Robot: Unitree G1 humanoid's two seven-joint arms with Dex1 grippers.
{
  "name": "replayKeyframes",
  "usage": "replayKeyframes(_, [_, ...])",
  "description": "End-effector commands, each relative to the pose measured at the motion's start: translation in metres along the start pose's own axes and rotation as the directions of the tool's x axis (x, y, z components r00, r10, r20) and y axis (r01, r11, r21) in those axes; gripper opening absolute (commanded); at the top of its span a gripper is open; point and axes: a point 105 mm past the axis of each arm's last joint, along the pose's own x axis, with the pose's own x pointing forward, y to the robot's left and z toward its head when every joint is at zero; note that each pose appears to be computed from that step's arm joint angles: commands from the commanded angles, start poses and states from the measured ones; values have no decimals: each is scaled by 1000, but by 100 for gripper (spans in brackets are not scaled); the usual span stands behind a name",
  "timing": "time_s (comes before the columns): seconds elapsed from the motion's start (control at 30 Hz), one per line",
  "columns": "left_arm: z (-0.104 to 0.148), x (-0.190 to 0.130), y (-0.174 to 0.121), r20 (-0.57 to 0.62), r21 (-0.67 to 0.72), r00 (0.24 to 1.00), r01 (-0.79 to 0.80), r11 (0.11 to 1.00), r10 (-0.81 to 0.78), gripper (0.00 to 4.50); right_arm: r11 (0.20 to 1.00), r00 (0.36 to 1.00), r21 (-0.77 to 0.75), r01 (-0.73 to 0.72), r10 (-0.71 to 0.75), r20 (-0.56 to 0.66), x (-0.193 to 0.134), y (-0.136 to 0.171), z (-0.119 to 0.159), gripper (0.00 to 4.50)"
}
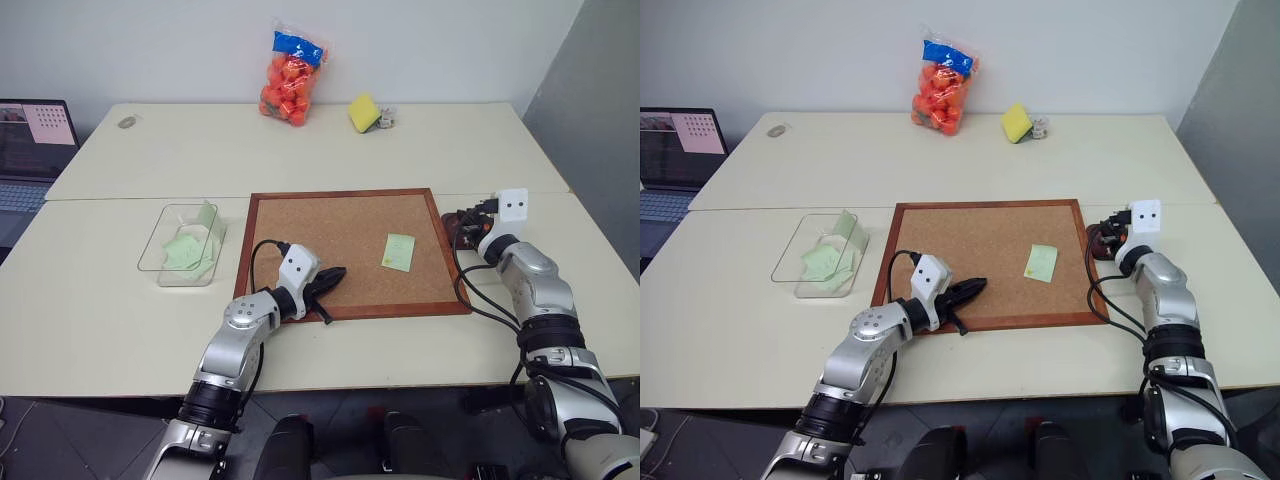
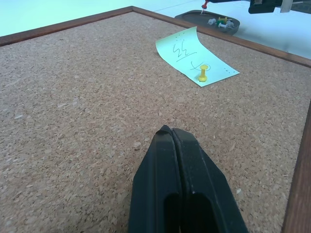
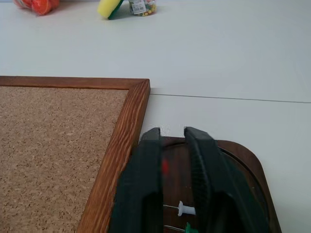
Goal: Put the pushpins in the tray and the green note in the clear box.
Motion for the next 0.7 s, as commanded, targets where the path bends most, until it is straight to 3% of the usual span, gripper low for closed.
replayKeyframes(0.03, [-13, 3, -11, -36, -29, 999, 29, 999, -30, 0, 1000, 997, -25, 7, -5, 77, 1, -3, 24, 189])
replayKeyframes(0.43, [-13, 3, -10, -36, -28, 999, 32, 999, -33, 0, 999, 995, -21, 49, -47, 85, 0, -13, 25, 445])
replayKeyframes(0.7, [-12, 3, -11, -38, -27, 999, 35, 999, -36, 0, 988, 987, -72, 134, -127, 96, 2, -25, 28, 450])
